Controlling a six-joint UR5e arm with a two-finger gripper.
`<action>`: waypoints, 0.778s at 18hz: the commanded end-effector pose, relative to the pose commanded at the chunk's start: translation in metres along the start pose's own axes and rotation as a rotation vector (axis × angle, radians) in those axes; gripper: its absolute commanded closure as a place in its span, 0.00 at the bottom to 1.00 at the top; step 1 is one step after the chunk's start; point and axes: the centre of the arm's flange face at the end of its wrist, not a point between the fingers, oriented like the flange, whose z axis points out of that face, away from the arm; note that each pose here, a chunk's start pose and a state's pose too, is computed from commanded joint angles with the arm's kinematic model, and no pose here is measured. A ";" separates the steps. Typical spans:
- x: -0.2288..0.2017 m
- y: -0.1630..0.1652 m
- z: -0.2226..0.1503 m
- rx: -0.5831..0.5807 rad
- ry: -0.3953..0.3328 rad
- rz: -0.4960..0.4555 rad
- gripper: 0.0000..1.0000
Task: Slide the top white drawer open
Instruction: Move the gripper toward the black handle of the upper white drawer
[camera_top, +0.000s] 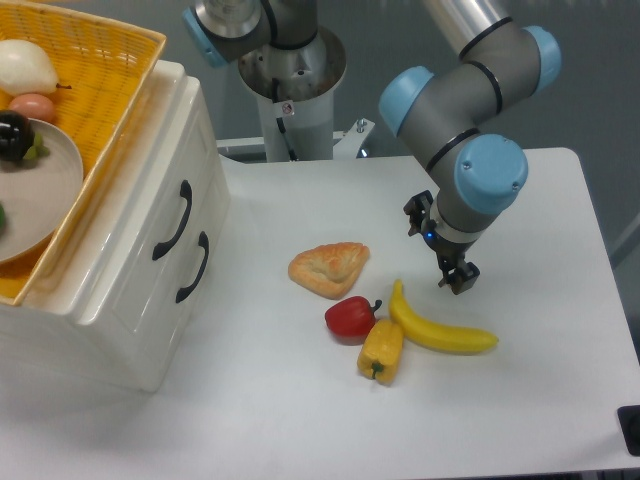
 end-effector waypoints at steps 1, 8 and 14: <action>0.001 -0.001 -0.002 -0.001 -0.003 0.008 0.00; 0.006 -0.006 -0.027 -0.010 -0.047 0.009 0.00; 0.036 -0.021 -0.040 -0.004 -0.063 0.026 0.00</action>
